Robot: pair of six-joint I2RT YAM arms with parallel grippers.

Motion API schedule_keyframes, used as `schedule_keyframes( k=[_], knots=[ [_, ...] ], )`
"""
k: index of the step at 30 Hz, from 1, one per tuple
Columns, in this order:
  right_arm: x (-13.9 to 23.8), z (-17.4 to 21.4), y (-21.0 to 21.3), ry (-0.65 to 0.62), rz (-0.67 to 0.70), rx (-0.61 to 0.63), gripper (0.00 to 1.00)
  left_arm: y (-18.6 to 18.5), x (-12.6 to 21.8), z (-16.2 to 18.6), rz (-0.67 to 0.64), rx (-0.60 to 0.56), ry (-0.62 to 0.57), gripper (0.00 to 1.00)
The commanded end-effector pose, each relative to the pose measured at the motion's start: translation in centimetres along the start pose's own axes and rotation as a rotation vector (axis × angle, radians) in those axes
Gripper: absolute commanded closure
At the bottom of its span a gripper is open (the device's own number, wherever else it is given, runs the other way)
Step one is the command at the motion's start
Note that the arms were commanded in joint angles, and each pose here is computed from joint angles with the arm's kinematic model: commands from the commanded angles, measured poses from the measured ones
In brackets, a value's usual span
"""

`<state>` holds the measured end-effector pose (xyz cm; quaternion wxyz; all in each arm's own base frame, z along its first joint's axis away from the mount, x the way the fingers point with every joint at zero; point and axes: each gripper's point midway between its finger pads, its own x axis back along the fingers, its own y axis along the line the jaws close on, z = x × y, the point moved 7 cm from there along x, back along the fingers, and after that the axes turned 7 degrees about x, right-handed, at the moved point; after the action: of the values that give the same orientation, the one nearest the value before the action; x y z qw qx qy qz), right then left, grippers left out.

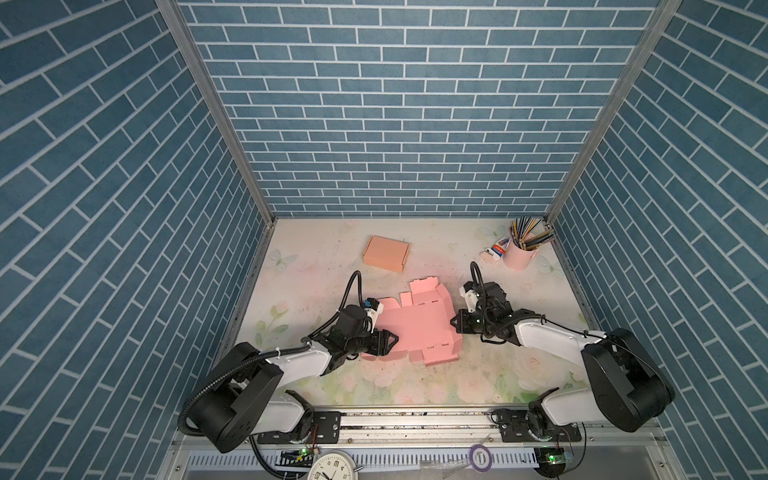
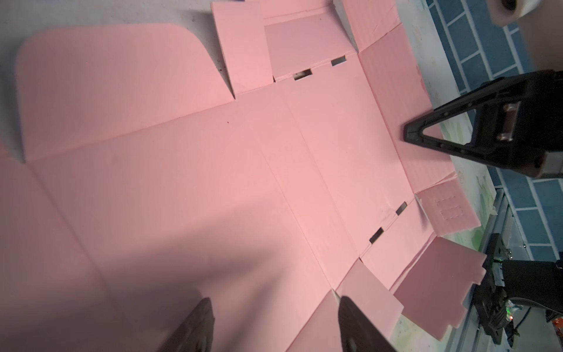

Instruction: Fold the paper box

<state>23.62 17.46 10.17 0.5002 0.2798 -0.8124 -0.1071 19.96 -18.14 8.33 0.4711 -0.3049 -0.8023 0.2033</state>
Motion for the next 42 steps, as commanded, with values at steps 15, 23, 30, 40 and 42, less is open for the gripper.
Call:
schedule_keyframes(
  k=[15,23,30,40,42],
  knots=[
    [2.0,0.2,5.7,0.091,0.021,0.242,1.0,-4.4,2.1,-4.9,0.086,-0.038,-0.112,0.75],
    [2.2,0.0,7.1,0.09,0.011,0.277,1.0,-5.0,-0.3,-9.2,0.065,-0.024,-0.191,1.0],
    [1.9,0.5,7.2,0.101,0.011,0.28,1.0,-5.2,-3.3,-12.1,0.047,-0.052,-0.198,1.0],
    [1.8,0.5,7.3,0.102,0.01,0.291,1.0,-5.0,-6.4,-13.9,0.034,-0.1,-0.165,1.0],
    [1.7,0.4,7.4,0.104,0.008,0.296,1.0,-5.1,-6.8,-14.2,0.04,-0.11,-0.155,1.0]
  ],
)
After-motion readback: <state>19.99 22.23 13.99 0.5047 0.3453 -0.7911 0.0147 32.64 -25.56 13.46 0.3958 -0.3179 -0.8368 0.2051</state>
